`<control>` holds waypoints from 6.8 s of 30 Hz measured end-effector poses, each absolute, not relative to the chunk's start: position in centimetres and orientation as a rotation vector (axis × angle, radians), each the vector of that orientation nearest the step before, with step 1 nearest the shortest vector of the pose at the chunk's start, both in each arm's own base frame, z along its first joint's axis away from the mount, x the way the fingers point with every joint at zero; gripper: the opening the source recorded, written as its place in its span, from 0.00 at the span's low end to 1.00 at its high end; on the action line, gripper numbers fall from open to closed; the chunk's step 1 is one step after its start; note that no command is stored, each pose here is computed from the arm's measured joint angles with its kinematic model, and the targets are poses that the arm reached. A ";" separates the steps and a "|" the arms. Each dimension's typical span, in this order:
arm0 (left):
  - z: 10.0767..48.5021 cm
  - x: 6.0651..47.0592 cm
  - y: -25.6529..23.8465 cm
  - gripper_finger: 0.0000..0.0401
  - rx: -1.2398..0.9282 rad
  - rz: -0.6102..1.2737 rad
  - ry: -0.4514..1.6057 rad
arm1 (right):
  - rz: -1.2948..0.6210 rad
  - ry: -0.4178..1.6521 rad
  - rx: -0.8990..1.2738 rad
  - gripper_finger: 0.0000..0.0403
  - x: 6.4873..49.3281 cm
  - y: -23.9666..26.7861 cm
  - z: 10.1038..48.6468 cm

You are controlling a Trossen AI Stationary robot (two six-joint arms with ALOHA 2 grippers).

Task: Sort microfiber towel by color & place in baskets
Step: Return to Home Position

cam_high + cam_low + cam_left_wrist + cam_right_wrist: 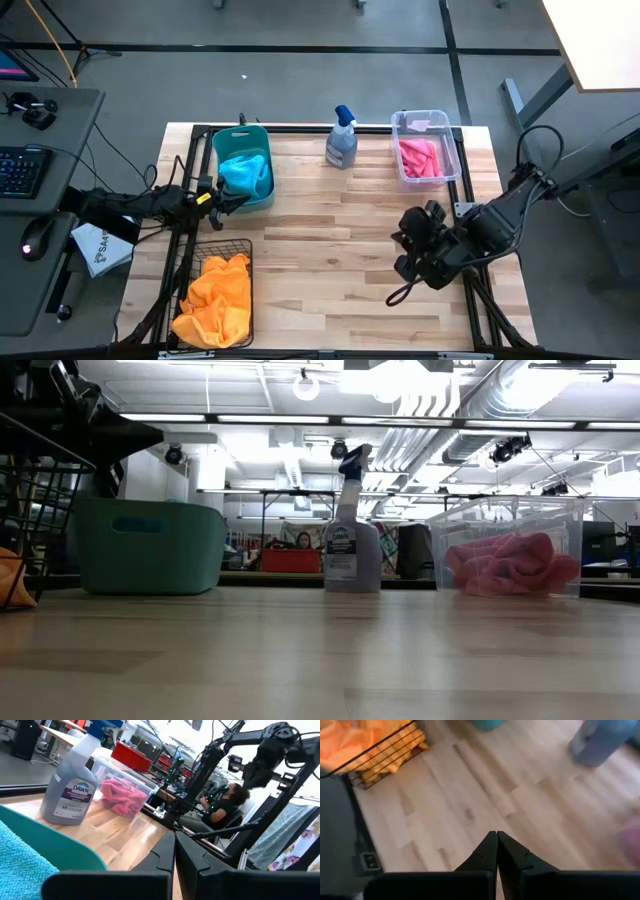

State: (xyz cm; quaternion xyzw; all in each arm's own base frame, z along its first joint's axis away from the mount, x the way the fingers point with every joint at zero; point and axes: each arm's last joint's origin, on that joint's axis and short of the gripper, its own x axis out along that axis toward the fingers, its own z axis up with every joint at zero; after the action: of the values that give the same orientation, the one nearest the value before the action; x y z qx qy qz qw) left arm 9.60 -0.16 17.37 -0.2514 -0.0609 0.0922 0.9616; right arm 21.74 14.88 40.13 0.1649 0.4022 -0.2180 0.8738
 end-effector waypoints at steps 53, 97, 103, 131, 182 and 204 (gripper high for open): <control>17.4 9.6 -0.2 0.00 -0.508 0.187 -0.120 | -0.008 -0.101 0.371 0.00 10.0 -0.3 18.6; 17.4 9.6 -0.2 0.00 -0.508 0.191 -0.120 | -0.033 0.003 0.491 0.00 10.0 -0.3 16.6; 17.4 9.6 -0.2 0.00 -0.508 0.191 -0.120 | -0.033 0.003 0.490 0.00 10.0 -0.3 16.6; 17.4 9.6 -0.2 0.00 -0.508 0.191 -0.120 | -0.034 0.003 0.490 0.00 10.0 -0.3 16.5; 17.4 9.6 -0.2 0.00 -0.508 0.191 -0.121 | -0.034 0.003 0.490 0.00 10.0 -0.3 16.5; 17.4 9.6 -0.2 0.00 -0.508 0.191 -0.121 | -0.034 0.003 0.490 0.00 10.0 -0.3 16.5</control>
State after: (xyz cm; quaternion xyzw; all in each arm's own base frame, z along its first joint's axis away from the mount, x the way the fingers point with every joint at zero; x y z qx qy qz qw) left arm 9.60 -0.15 17.36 -0.2507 -0.0595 0.0942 0.9616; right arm 10.04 -0.31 16.55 0.2426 0.0015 -0.0166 0.9700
